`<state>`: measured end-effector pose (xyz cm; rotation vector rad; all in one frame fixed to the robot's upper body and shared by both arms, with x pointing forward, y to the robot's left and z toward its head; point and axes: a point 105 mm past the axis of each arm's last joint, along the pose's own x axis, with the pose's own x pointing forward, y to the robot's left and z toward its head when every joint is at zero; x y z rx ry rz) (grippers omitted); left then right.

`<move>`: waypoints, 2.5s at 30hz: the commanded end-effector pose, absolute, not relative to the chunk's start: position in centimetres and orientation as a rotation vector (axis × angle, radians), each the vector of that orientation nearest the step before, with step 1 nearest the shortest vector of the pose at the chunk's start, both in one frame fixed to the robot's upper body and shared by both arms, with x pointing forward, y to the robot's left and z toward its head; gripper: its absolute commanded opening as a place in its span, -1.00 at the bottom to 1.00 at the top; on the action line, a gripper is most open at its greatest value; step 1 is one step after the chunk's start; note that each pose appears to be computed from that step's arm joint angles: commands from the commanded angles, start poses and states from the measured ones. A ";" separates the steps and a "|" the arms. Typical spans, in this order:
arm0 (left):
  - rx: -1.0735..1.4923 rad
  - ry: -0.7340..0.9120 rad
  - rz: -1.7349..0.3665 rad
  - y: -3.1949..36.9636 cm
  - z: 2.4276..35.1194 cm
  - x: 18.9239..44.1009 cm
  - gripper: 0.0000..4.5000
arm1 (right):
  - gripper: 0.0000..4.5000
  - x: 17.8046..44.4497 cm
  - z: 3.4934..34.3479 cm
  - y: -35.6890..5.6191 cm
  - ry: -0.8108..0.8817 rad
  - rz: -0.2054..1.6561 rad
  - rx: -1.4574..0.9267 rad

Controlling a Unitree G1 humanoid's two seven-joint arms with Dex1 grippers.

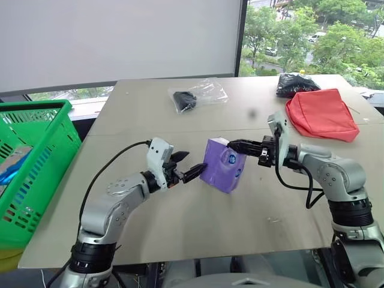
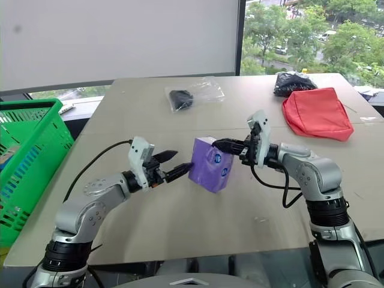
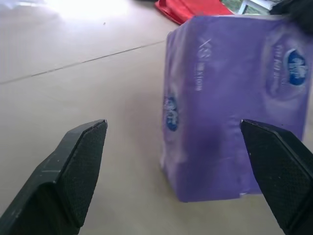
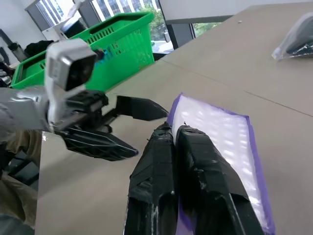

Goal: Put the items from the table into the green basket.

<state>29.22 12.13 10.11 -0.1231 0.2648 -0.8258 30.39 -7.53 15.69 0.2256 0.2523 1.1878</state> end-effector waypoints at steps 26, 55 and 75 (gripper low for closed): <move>-0.161 0.408 -0.975 7.0 6.6 30.1 -0.97 | -1.00 31.0 17.4 -8.2 0.153 1.160 0.184; -0.209 0.636 -0.790 4.0 5.4 29.7 0.05 | 0.52 25.8 16.9 -18.9 0.191 1.240 -0.414; -0.165 0.389 -0.729 5.6 9.7 32.9 -0.98 | 0.54 26.3 17.8 -17.3 0.100 1.236 -0.354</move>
